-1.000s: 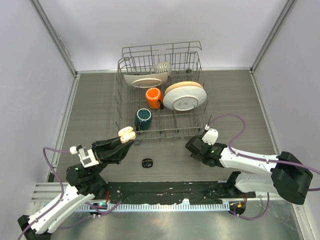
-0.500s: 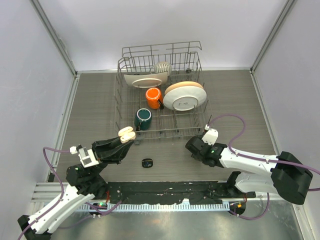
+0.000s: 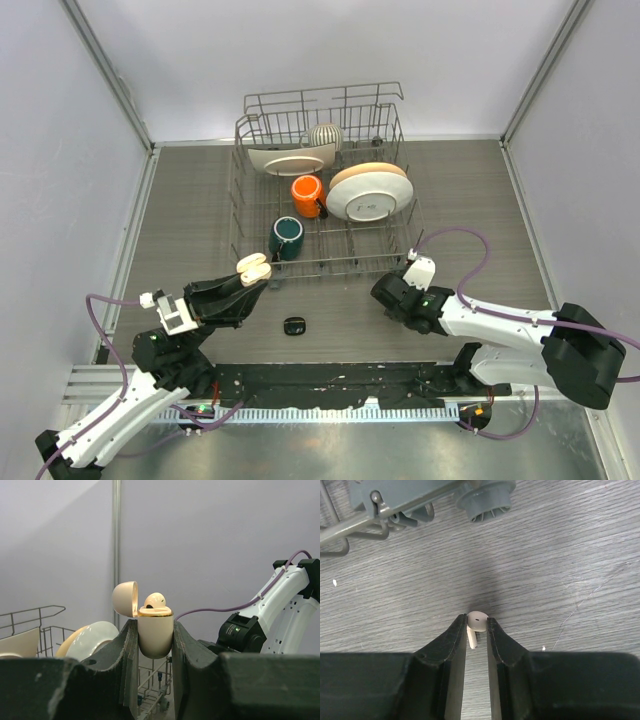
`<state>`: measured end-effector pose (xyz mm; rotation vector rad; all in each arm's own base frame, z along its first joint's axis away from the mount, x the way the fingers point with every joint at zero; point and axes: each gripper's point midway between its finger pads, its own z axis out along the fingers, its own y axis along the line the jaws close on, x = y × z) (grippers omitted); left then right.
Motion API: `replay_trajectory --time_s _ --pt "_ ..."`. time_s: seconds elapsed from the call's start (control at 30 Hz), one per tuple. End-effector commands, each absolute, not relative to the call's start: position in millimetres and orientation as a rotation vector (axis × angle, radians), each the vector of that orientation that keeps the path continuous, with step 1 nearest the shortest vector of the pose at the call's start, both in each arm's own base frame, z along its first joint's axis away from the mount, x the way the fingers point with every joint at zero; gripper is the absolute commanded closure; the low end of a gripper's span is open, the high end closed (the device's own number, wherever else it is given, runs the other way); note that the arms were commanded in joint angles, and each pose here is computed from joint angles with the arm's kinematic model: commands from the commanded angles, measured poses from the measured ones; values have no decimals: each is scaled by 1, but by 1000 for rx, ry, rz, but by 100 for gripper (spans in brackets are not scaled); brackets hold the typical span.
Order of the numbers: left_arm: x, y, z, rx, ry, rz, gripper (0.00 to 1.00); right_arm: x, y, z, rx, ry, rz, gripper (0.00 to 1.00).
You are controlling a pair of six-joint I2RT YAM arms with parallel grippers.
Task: Insert the wireless bluetooth earbuds into the charging case
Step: Pick up the earbud from the center of the board.
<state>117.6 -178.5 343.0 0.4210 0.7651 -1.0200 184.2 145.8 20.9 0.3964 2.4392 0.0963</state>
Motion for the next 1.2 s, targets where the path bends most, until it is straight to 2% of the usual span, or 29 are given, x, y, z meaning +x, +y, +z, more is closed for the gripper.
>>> replay_trajectory --time_s 0.0,0.2,0.37,1.0,1.17 --pt "118 -176 349 409 747 -1006 100 200 155 32 370 2375 145 84" --pt "118 -175 349 410 745 -1007 100 204 164 54 329 2327 218 91" --pt "119 -176 349 408 747 -1005 100 206 182 103 246 2200 369 97" --pt "131 -183 346 399 795 -994 100 178 274 345 1 1616 846 99" --pt "134 -188 344 399 800 -1007 100 182 289 382 -51 1448 849 99"
